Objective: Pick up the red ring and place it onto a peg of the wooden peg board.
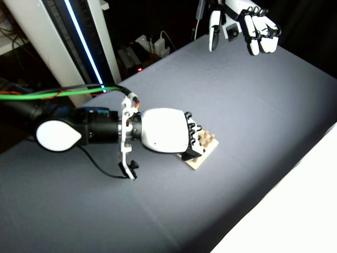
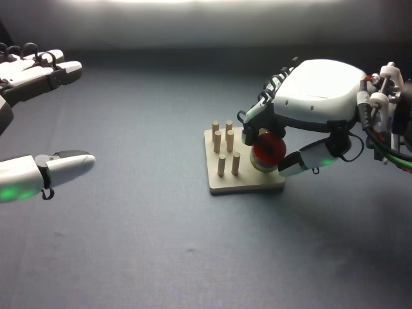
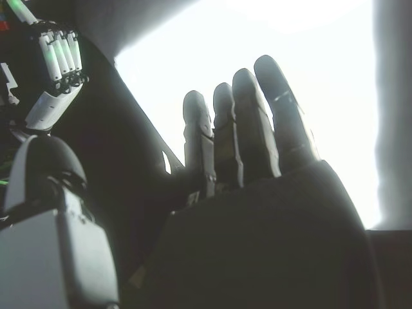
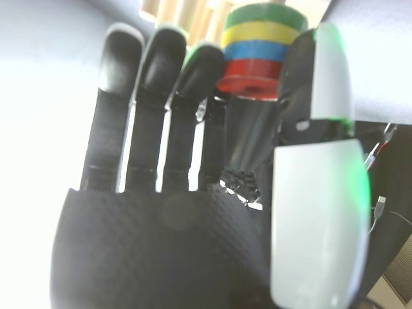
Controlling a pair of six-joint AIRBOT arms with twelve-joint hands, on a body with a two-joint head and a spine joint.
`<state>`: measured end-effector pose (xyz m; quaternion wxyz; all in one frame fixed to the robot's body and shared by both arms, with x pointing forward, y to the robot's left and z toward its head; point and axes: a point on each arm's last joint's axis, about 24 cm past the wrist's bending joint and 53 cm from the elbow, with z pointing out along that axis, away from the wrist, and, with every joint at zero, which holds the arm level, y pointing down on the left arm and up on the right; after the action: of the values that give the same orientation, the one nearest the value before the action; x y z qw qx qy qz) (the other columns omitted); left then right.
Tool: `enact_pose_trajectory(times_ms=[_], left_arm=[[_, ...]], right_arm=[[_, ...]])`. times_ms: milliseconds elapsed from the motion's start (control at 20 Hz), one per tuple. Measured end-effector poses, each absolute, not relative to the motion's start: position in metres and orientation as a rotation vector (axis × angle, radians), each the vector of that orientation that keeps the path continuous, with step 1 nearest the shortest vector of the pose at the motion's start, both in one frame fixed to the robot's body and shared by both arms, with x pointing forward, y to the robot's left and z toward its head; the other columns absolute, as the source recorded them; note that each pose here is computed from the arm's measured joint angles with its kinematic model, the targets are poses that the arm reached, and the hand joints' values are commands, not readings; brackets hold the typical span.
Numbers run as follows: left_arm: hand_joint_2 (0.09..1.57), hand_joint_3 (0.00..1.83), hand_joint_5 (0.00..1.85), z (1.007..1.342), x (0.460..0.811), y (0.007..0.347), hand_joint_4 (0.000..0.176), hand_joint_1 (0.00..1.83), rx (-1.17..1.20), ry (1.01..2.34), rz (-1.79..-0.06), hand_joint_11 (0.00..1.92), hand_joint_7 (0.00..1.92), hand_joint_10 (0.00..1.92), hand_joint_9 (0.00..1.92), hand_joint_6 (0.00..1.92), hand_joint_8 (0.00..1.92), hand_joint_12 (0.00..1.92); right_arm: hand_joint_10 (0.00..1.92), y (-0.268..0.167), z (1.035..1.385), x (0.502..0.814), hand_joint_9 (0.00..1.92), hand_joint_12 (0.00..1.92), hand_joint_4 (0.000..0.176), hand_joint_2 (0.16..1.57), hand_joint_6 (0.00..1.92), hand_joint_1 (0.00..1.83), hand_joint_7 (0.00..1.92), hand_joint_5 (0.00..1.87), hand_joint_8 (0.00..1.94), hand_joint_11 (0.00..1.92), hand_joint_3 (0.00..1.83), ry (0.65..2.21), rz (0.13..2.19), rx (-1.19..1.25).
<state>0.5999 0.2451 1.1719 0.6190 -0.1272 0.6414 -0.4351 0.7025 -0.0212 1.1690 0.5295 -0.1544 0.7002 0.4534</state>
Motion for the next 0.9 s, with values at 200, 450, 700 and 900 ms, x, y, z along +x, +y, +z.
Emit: enact_pose_trajectory(times_ms=[200,450,700,900], left_arm=[[1.01,0.00,0.39,1.172,0.600,0.245,0.008,0.57,-0.292,1.475,-1.001,0.00,0.26,0.00,0.26,0.00,0.00,0.89],[1.02,0.00,0.38,1.173,0.600,0.245,0.021,0.57,-0.293,1.473,-1.002,0.00,0.26,0.00,0.25,0.00,0.00,0.85],[1.02,0.00,0.35,1.179,0.597,0.247,0.041,0.61,-0.308,1.436,-1.017,0.00,0.23,0.00,0.24,0.00,0.00,0.87],[1.07,0.00,0.14,1.200,0.585,0.239,0.084,0.72,-0.292,1.346,-1.101,0.00,0.08,0.00,0.05,0.00,0.00,0.20]], right_arm=[[0.18,-0.021,1.170,0.703,0.59,1.05,0.011,1.00,0.00,1.04,0.51,0.44,0.01,0.28,0.00,1.670,1.088,-0.362],[0.01,-0.024,1.174,0.704,0.45,1.13,0.027,0.98,0.00,1.07,0.34,0.34,0.00,0.00,0.00,1.664,1.106,-0.328],[0.00,-0.083,1.192,0.676,0.28,0.68,0.098,0.99,0.00,0.85,0.26,0.25,0.00,0.05,0.01,1.579,1.253,-0.154],[0.00,-0.155,1.224,0.642,0.29,0.44,0.060,1.05,0.00,0.87,0.28,0.22,0.00,0.08,0.00,1.375,1.369,0.044]])
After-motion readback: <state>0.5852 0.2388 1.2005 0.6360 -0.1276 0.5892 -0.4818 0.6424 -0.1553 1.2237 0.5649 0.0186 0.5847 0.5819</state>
